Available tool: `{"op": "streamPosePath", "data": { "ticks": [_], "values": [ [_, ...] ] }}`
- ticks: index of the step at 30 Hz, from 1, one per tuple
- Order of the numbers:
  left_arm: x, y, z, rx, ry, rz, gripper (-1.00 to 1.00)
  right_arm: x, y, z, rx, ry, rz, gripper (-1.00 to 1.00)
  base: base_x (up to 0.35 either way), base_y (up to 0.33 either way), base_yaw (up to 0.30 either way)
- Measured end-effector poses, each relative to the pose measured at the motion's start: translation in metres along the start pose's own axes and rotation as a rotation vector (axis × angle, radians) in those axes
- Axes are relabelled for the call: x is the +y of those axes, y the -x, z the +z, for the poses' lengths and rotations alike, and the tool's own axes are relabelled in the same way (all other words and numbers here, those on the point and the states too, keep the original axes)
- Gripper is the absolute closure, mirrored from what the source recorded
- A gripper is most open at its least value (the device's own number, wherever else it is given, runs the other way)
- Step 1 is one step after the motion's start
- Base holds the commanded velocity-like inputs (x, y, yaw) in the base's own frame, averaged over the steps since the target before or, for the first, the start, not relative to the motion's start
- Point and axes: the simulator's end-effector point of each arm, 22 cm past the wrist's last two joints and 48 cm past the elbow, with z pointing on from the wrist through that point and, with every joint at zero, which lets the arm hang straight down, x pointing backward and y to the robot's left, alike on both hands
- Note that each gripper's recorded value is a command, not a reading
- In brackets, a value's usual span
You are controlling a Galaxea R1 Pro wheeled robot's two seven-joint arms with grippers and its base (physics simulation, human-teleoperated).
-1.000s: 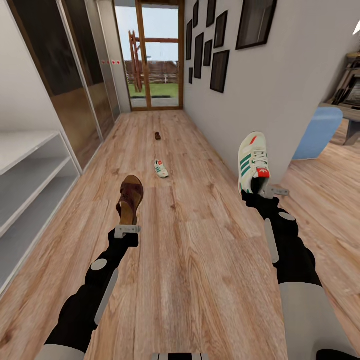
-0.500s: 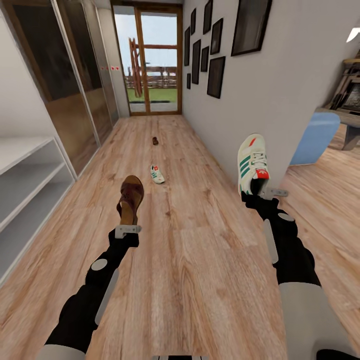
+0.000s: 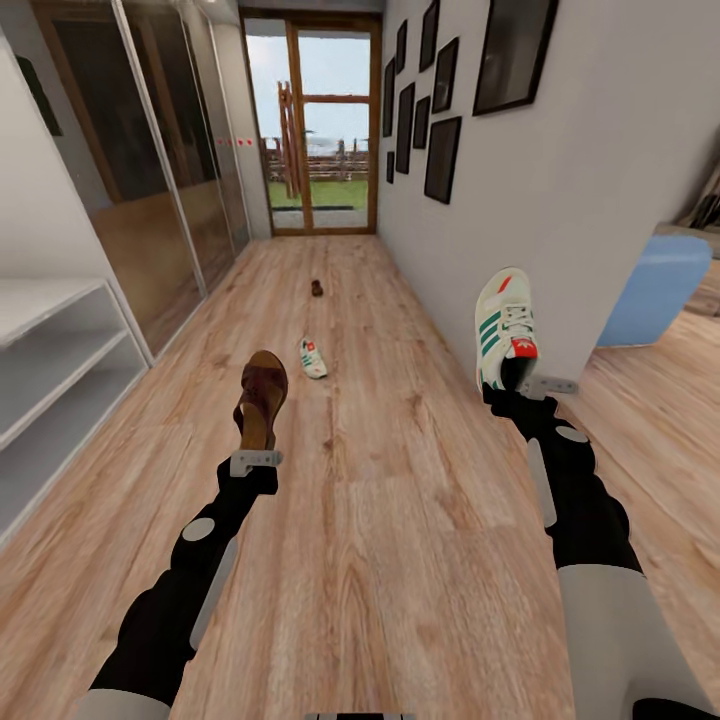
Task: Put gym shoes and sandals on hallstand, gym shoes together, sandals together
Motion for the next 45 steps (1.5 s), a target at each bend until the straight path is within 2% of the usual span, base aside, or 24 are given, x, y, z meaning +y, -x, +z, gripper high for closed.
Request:
{"op": "streamPosePath", "data": {
  "ticks": [18,30,45],
  "values": [
    [0.0,0.012,-0.004,-0.021,-0.001,0.001,1.0,0.001,0.012,-0.005,-0.018,0.002,0.002,1.0,0.023,-0.022,0.21],
    [-0.001,0.02,-0.007,-0.034,-0.002,0.003,1.0,0.001,0.021,-0.009,-0.031,0.004,0.005,1.0,-0.159,-0.153,0.21],
    [-0.001,0.03,-0.01,-0.051,-0.002,0.004,1.0,0.002,0.032,-0.015,-0.048,0.005,0.006,1.0,-0.012,-0.011,0.21]
  ]
}}
